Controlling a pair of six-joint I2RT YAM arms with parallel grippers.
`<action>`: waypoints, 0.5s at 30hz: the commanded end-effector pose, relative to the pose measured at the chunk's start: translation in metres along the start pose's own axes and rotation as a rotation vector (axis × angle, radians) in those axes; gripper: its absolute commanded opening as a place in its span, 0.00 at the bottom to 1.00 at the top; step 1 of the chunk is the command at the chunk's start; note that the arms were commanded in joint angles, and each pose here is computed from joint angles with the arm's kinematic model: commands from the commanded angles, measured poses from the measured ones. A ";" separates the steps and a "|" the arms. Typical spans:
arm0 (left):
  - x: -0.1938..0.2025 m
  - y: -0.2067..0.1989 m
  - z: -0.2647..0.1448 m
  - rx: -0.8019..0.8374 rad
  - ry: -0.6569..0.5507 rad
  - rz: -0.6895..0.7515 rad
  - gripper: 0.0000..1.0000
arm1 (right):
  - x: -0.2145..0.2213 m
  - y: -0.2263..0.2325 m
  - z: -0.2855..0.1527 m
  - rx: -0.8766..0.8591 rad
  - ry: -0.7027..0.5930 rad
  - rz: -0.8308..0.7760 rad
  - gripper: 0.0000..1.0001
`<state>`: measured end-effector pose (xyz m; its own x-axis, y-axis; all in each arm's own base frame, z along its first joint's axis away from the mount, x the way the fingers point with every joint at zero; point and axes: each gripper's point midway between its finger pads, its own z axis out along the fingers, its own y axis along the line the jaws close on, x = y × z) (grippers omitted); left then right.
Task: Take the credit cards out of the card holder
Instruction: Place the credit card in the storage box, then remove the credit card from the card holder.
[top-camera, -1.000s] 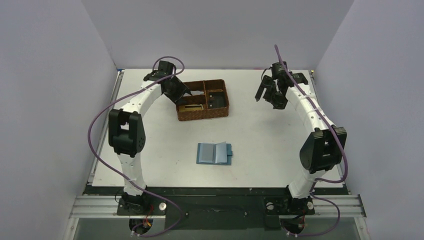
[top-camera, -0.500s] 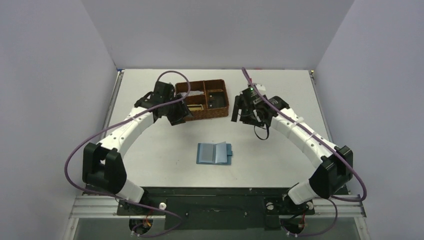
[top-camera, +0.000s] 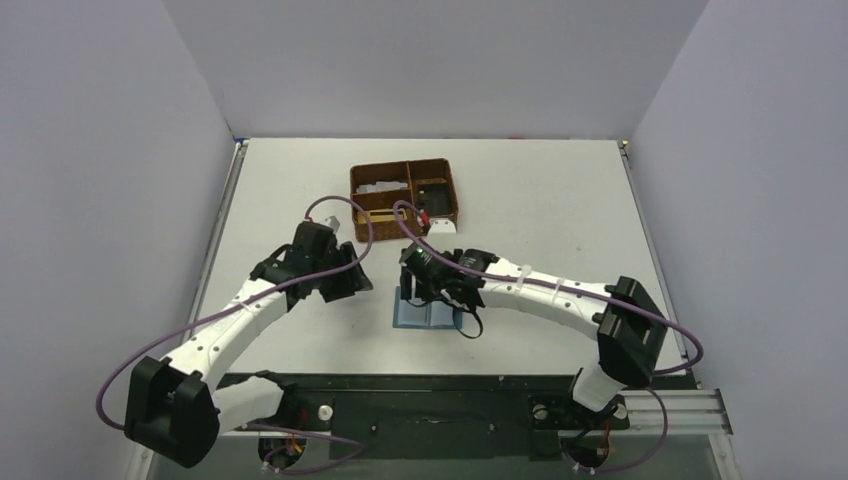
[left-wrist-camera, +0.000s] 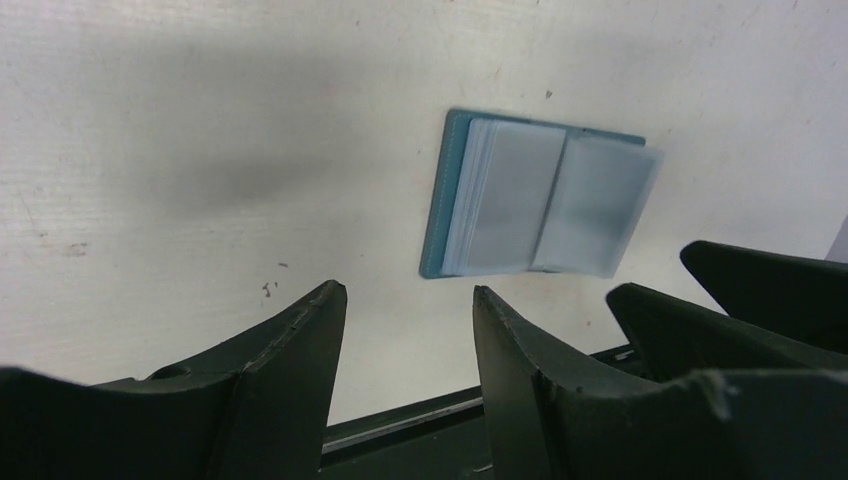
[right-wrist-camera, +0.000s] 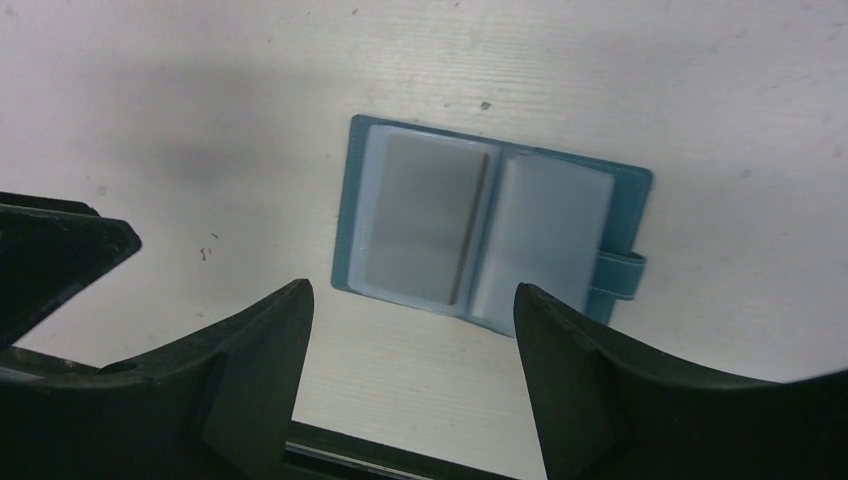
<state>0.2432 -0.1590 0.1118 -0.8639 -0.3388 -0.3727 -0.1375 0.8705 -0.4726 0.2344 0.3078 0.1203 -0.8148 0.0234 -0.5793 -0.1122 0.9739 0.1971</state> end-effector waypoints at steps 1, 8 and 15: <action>-0.001 -0.001 -0.003 0.054 -0.089 0.064 0.47 | 0.004 0.037 0.015 -0.063 -0.070 0.064 0.69; 0.011 -0.002 -0.012 0.084 -0.122 0.084 0.47 | 0.031 0.032 0.045 -0.033 -0.046 0.074 0.64; 0.019 -0.002 -0.009 0.098 -0.140 0.059 0.47 | 0.036 0.020 0.057 0.023 -0.053 0.037 0.60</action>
<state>0.2124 -0.1592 0.1018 -0.8365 -0.2977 -0.4601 -0.0436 0.8731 -0.4855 0.2210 0.3390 0.0528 -0.8262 0.0366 -0.5622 -0.0895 0.9767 0.1952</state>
